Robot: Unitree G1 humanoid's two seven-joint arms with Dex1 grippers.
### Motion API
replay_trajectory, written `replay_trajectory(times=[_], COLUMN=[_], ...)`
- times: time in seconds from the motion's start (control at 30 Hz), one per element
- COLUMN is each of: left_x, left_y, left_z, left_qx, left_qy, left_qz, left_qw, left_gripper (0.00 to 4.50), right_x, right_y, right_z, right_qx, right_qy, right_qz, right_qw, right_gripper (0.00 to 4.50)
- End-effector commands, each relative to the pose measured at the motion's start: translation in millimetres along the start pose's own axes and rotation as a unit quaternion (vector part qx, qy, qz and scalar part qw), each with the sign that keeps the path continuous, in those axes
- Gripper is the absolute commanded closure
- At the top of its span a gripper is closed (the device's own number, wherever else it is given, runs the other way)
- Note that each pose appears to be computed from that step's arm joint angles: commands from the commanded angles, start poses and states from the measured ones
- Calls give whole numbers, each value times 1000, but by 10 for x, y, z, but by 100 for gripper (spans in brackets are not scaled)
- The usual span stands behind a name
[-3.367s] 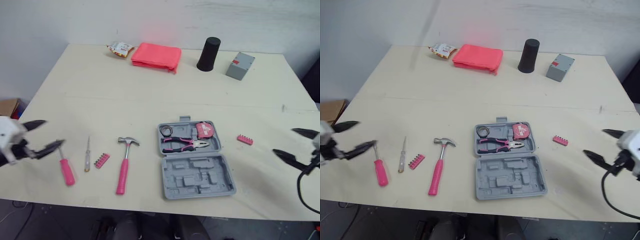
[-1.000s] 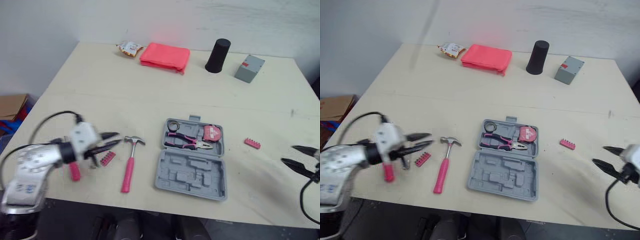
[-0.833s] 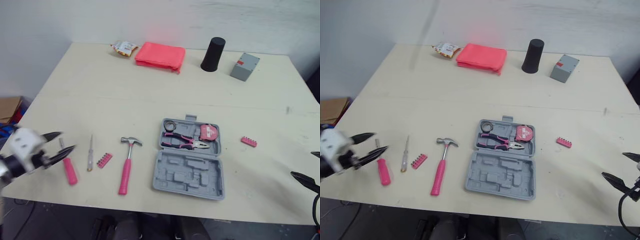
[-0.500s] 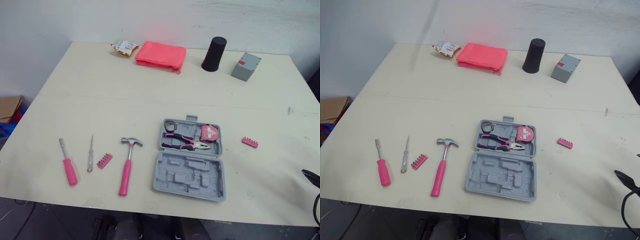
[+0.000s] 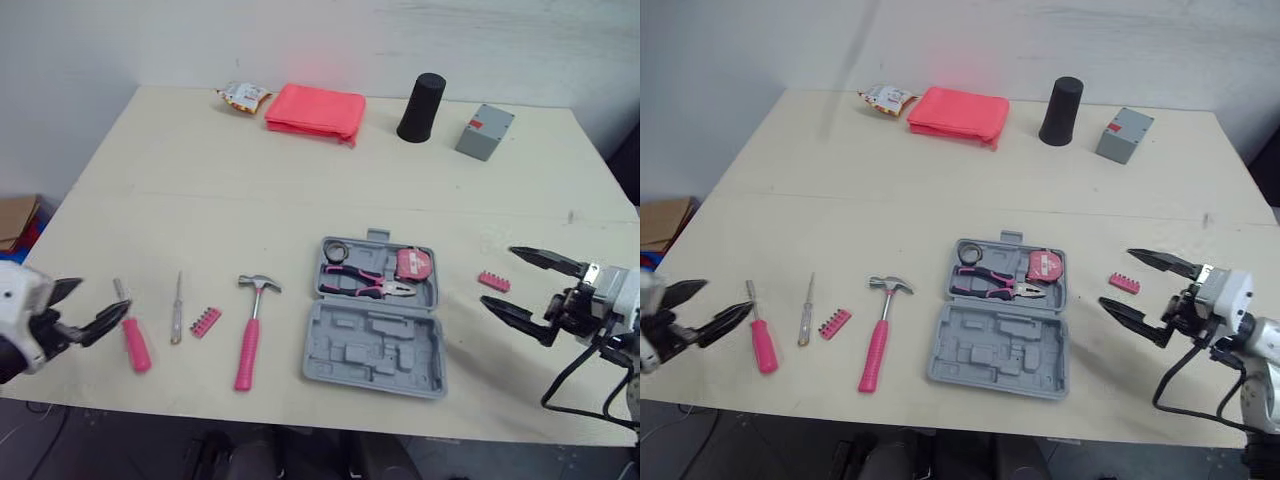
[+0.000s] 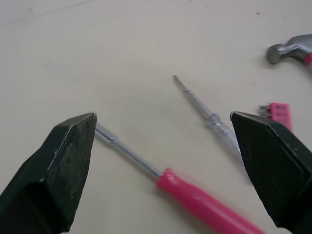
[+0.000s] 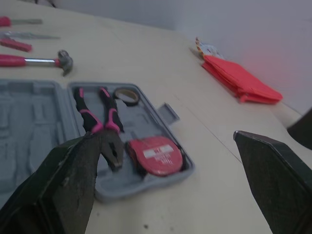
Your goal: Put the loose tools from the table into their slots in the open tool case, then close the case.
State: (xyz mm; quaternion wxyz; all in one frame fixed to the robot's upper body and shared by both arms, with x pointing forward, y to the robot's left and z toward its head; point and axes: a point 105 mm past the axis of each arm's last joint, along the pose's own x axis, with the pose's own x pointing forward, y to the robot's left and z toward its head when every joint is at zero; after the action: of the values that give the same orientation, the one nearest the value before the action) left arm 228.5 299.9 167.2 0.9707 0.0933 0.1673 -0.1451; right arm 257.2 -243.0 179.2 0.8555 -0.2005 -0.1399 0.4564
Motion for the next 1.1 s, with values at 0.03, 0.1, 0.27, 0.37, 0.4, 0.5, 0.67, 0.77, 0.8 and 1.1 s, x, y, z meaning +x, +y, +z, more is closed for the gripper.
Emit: replay_trajectory(times=[0.03, 0.1, 0.27, 0.37, 0.4, 0.5, 0.67, 0.77, 0.8, 1.1], left_x=[142, 254, 375, 435, 460, 535, 646, 612, 600, 587], left_y=[-246, -262, -289, -337, -344, -354, -503, -471, -462, -427], left_z=[-38, -60, -204, -250, -251, -241, -304, -416, -442, -630], left_qx=[-22, -47, -87, -101, -104, -113, -127, -123, -121, -131], left_qy=[70, 78, 100, 110, 108, 100, 115, 144, 151, 179], left_qz=[13, 59, 122, 134, 141, 154, 127, 138, 141, 151], left_qw=[997, 994, 984, 980, 979, 976, 977, 972, 971, 963], left_gripper=[6, 6, 6, 6, 6, 6, 6, 6, 6, 226], right_x=[186, 257, 319, 333, 336, 341, 368, 404, 412, 421], right_y=[61, 78, 169, 197, 204, 231, 302, 350, 363, 529], right_z=[149, 173, 186, 185, 184, 180, 214, 292, 313, 427], right_qx=[-17, -15, -4, -2, -2, 2, 5, 3, 3, 22], right_qy=[-37, -49, -56, -54, -53, -51, -57, -71, -74, -101], right_qz=[33, 40, 60, 63, 63, 65, 69, 81, 85, 161], right_qw=[999, 998, 997, 997, 997, 997, 996, 994, 994, 982], right_gripper=[0, 0, 0, 0, 0, 0, 0, 0, 0, 0])
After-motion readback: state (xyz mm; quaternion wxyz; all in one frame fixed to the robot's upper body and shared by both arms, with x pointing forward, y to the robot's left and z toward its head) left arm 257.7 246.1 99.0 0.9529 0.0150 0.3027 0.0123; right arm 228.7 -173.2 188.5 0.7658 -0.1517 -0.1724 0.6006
